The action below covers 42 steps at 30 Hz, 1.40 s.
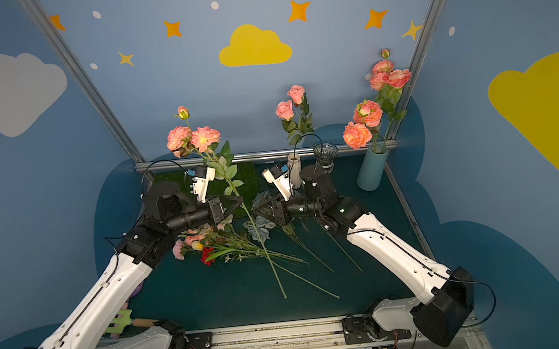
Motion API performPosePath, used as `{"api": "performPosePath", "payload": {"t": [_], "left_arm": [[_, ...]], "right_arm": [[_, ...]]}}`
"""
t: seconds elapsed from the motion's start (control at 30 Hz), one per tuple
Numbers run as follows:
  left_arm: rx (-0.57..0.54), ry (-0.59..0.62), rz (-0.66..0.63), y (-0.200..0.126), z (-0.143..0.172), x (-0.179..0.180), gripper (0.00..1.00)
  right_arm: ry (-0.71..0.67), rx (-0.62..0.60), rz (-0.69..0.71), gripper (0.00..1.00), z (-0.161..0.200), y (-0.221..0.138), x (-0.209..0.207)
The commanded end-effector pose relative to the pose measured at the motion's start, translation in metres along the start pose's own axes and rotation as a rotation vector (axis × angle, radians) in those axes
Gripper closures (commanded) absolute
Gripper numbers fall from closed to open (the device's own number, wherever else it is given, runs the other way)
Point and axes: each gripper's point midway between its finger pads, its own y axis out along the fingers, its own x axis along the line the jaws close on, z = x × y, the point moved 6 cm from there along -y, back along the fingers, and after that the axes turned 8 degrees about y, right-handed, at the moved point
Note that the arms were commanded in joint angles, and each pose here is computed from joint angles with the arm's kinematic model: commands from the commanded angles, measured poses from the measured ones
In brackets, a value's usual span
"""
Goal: Place the pink flowers into the vase
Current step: Pick up the flower at the center of the board, then place the flower in the vase.
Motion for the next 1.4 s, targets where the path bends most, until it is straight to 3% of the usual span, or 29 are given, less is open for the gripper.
{"api": "performPosePath", "payload": {"t": [0.0, 0.33, 0.53, 0.57, 0.6, 0.67, 0.77, 0.8, 0.9, 1.13, 1.37], "left_arm": [[-0.002, 0.045, 0.157, -0.006, -0.004, -0.020, 0.98], [0.016, 0.027, 0.189, -0.002, -0.003, -0.020, 0.98], [0.043, 0.015, 0.147, 0.000, -0.001, -0.015, 0.98], [0.048, 0.012, 0.124, 0.000, -0.001, -0.014, 0.93], [0.054, 0.010, 0.105, 0.000, -0.001, -0.012, 0.77], [0.051, 0.004, 0.073, -0.003, 0.000, -0.011, 0.32], [0.019, 0.010, 0.036, -0.015, -0.001, -0.015, 0.05], [0.011, 0.011, 0.026, -0.019, -0.001, -0.017, 0.02], [-0.025, 0.012, -0.061, -0.034, -0.002, -0.016, 0.00], [-0.047, 0.025, -0.238, -0.057, 0.010, 0.001, 0.00], [-0.085, -0.053, -0.267, -0.073, 0.016, 0.024, 0.00]], "right_arm": [[-0.049, 0.003, -0.092, 0.68, -0.007, 0.001, 0.020], [-0.052, 0.046, -0.096, 0.72, -0.003, 0.016, 0.018], [-0.065, 0.044, -0.091, 1.00, -0.004, 0.018, 0.018], [-0.067, 0.040, -0.083, 1.00, -0.005, 0.017, 0.018], [-0.070, 0.034, -0.075, 1.00, -0.005, 0.016, 0.018], [-0.070, 0.016, -0.043, 1.00, -0.007, 0.016, 0.016], [-0.082, -0.051, 0.123, 1.00, -0.012, 0.013, 0.004], [-0.092, -0.091, 0.207, 1.00, -0.015, 0.011, -0.003], [-0.138, -0.253, 0.496, 1.00, -0.029, -0.002, -0.023], [-0.293, -0.611, 1.004, 1.00, -0.089, -0.028, -0.049], [-0.386, -0.810, 1.433, 1.00, -0.171, -0.065, -0.063]]}}
